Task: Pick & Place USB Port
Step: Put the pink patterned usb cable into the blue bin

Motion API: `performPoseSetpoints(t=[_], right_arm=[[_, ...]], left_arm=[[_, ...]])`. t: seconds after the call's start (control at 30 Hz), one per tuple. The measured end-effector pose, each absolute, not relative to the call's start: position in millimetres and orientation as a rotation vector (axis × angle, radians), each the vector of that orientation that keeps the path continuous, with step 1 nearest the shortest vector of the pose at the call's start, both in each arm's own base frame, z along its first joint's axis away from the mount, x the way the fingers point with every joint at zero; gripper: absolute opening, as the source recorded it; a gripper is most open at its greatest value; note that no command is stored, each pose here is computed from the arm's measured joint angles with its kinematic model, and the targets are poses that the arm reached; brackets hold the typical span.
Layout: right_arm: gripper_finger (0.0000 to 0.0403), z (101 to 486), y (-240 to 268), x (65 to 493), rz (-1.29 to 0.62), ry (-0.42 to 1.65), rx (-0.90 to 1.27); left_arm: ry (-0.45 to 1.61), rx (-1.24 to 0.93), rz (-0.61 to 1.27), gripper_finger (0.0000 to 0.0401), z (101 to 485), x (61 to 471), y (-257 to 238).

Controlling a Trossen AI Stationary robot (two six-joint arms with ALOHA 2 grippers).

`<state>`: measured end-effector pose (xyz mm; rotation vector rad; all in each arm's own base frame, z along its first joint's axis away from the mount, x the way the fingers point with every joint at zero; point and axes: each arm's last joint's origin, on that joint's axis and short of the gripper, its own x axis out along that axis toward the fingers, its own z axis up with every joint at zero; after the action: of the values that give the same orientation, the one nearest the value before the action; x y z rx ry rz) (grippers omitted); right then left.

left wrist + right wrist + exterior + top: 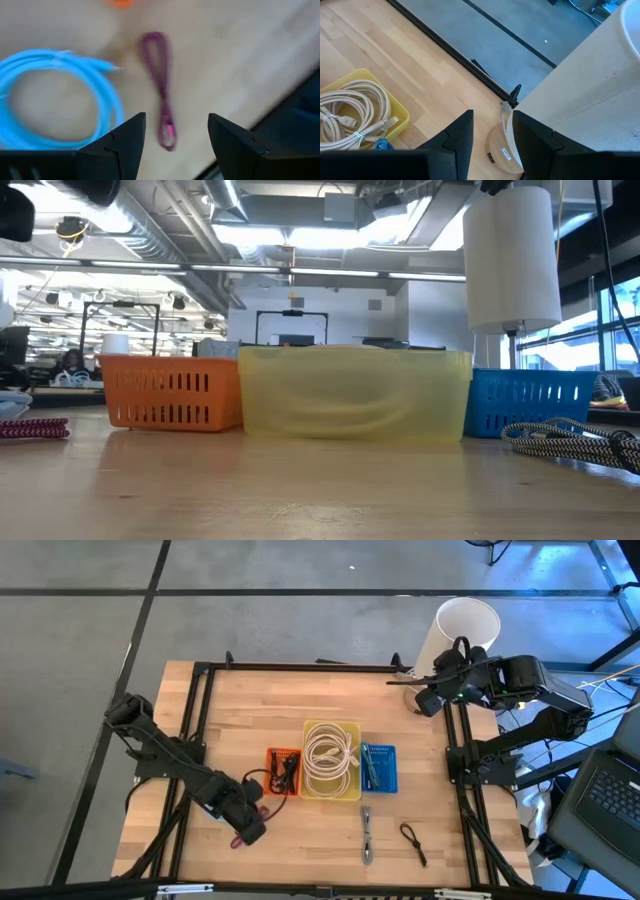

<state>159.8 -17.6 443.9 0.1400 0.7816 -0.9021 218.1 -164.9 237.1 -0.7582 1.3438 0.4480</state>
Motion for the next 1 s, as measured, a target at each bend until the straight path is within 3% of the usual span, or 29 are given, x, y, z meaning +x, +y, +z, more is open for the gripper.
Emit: performPoseSetpoints(t=[0.67, 1.0], right_arm=[[0.0139, 443.9, -17.6, 159.9, -0.89, 0.795, 0.114], [0.014, 443.9, -17.6, 159.9, -0.89, 0.795, 0.113]], left_arm=[[1.476, -0.658, 0.352, 0.0207, 189.6, 239.5, -190.4], [1.55, -0.585, 0.473, 0.0207, 146.1, 247.3, -197.0]])
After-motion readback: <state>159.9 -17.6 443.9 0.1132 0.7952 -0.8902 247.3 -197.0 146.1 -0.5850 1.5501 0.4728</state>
